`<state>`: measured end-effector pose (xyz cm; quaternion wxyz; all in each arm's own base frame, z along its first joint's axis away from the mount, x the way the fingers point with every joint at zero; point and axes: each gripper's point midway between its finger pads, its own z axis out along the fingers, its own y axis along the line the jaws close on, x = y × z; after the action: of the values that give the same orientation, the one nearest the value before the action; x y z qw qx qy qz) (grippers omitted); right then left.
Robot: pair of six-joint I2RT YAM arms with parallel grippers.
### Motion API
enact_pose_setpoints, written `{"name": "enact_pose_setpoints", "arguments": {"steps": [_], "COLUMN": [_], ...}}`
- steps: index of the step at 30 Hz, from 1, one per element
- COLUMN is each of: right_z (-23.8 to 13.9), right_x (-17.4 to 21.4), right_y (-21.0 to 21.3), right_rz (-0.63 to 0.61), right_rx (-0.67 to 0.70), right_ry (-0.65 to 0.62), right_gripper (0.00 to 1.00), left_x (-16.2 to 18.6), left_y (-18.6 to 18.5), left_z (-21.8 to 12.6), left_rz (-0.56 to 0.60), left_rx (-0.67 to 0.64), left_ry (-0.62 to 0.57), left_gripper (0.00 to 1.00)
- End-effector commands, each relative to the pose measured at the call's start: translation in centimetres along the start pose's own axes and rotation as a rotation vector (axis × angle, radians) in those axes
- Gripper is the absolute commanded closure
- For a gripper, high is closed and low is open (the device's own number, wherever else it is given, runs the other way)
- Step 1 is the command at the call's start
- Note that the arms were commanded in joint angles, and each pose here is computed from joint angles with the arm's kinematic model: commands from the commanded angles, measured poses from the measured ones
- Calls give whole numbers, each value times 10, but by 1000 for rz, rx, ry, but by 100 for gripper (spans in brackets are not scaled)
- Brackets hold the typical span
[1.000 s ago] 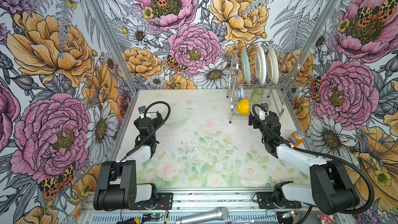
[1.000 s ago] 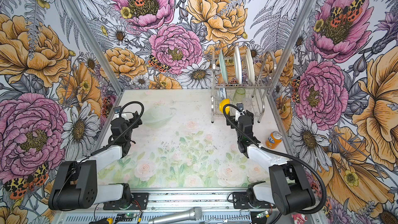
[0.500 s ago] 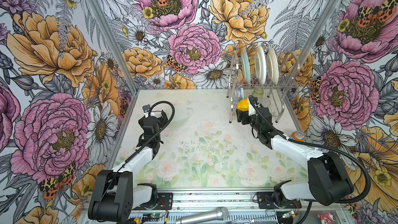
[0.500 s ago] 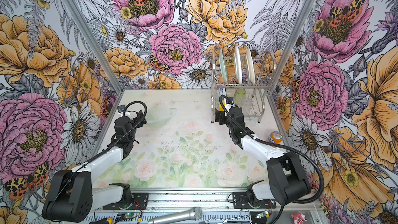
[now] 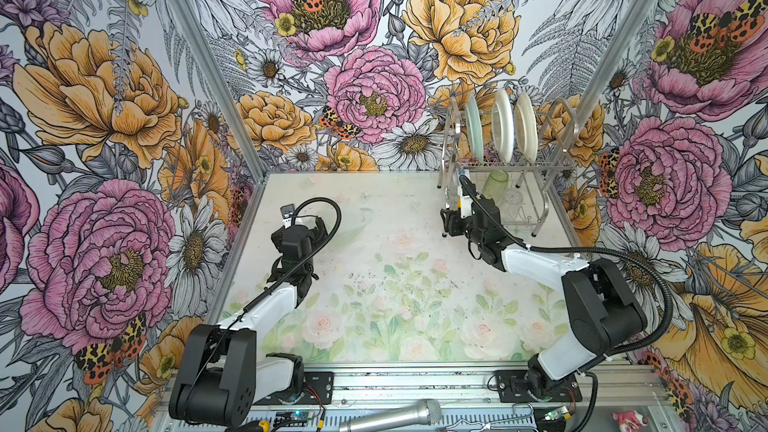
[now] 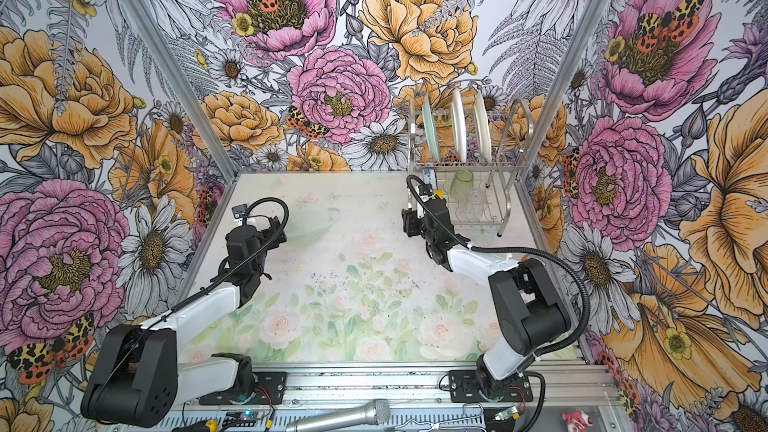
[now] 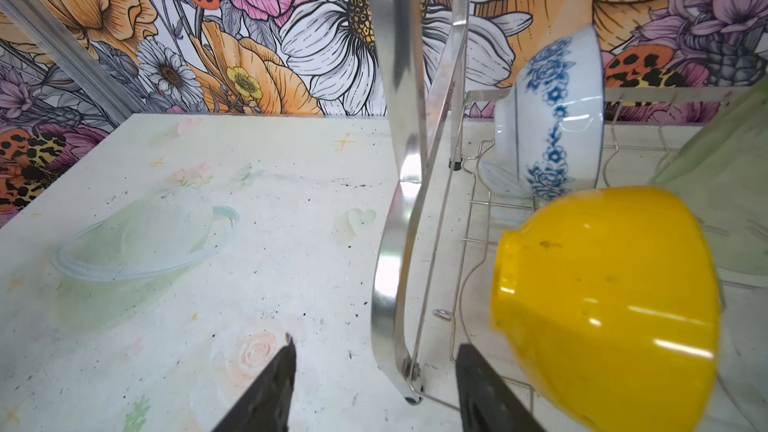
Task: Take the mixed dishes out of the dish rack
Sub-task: 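Move the right gripper forward toward the dish rack beside the yellow bowl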
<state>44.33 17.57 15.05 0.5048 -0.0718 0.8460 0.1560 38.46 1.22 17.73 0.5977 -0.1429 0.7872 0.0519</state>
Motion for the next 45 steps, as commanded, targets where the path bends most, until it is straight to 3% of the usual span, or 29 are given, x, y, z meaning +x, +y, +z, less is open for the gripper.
{"name": "enact_pose_setpoints", "arguments": {"steps": [1, 12, 15, 19, 25, 34, 45], "right_z": [9, 29, 35, 39, 38, 28, -9], "right_x": [-10, -7, -3, 2, 4, 10, 30], "right_y": [7, 1, 2, -2, 2, 22, 82], "right_rz": [2, -52, -99, -131, -140, -165, -195], "right_rx": [-20, 28, 45, 87, 84, 82, 52], "right_ry": [-21, -8, 2, 12, 14, 14, -5], "right_gripper": [41, 69, 72, 92, 100, 100, 100], "left_x": [-9, -6, -7, -7, -6, -6, -5], "left_y": [2, 4, 5, 5, 5, 7, 8], "left_z": [3, 9, 9, 10, 11, 12, 14], "left_rz": [-18, -16, -19, -23, -24, -26, -27], "left_rx": [-29, -45, -47, -44, -46, -52, -58], "left_ry": [-10, 18, 18, 19, 25, 30, 36], "left_gripper": [1, 1, 1, 1, 1, 1, 1]}}
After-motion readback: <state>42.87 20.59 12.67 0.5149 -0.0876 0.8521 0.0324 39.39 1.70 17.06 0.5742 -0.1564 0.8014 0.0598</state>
